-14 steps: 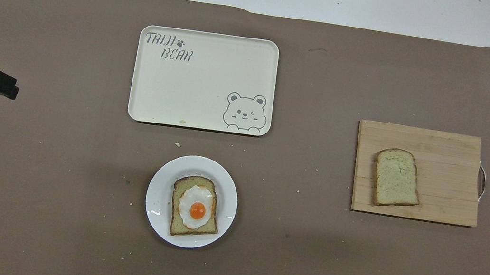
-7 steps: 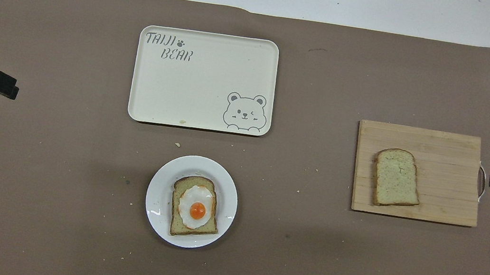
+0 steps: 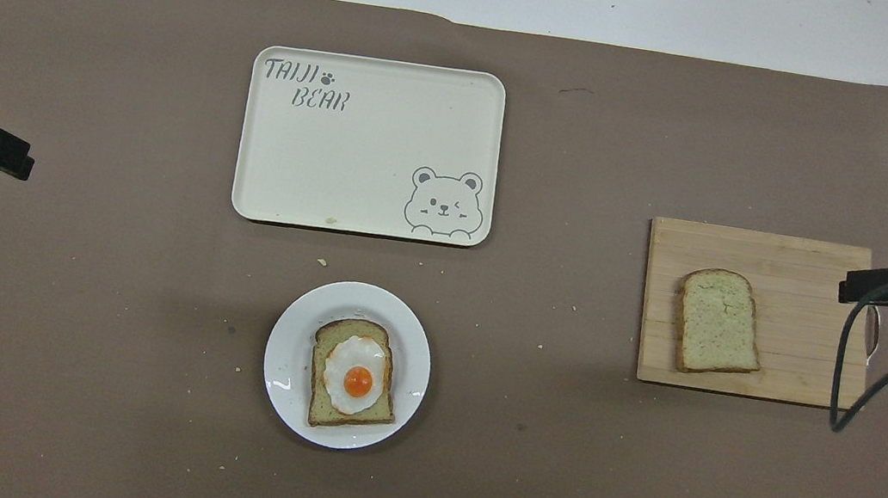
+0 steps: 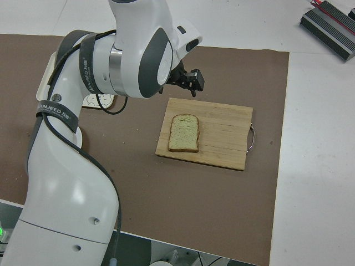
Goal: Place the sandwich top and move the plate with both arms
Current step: 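Reach the right gripper to the bread slice on the cutting board and grasp it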
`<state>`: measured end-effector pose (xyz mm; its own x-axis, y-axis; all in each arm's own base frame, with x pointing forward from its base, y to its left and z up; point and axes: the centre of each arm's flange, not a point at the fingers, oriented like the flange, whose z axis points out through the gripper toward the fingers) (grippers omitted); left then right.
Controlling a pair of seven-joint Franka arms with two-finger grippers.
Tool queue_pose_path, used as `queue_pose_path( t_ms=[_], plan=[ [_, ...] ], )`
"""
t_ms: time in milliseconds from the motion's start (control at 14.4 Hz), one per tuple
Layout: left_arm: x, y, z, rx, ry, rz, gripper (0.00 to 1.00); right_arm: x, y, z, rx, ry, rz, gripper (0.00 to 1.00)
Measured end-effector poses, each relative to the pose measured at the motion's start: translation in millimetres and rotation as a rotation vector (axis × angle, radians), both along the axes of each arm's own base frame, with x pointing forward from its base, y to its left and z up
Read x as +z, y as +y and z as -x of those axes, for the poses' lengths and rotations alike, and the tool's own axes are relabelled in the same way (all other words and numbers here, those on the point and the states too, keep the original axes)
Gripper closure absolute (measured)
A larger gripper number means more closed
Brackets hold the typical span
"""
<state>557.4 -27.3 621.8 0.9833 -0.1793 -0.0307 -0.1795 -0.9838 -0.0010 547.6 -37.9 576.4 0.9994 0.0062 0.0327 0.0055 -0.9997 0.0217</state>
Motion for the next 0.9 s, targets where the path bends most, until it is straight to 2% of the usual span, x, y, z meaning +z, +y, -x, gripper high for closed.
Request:
queue_pose_path(
  t_ms=[555,901],
  plan=[
    [0,0,0,0.000,0.000,0.000,0.00,-135,-22,-24.8,0.074,0.046,-0.092,0.00],
    [0,0,0,0.000,0.000,0.000,0.00,-191,-21,-19.0,0.098,0.063,-0.095,0.00]
  ],
)
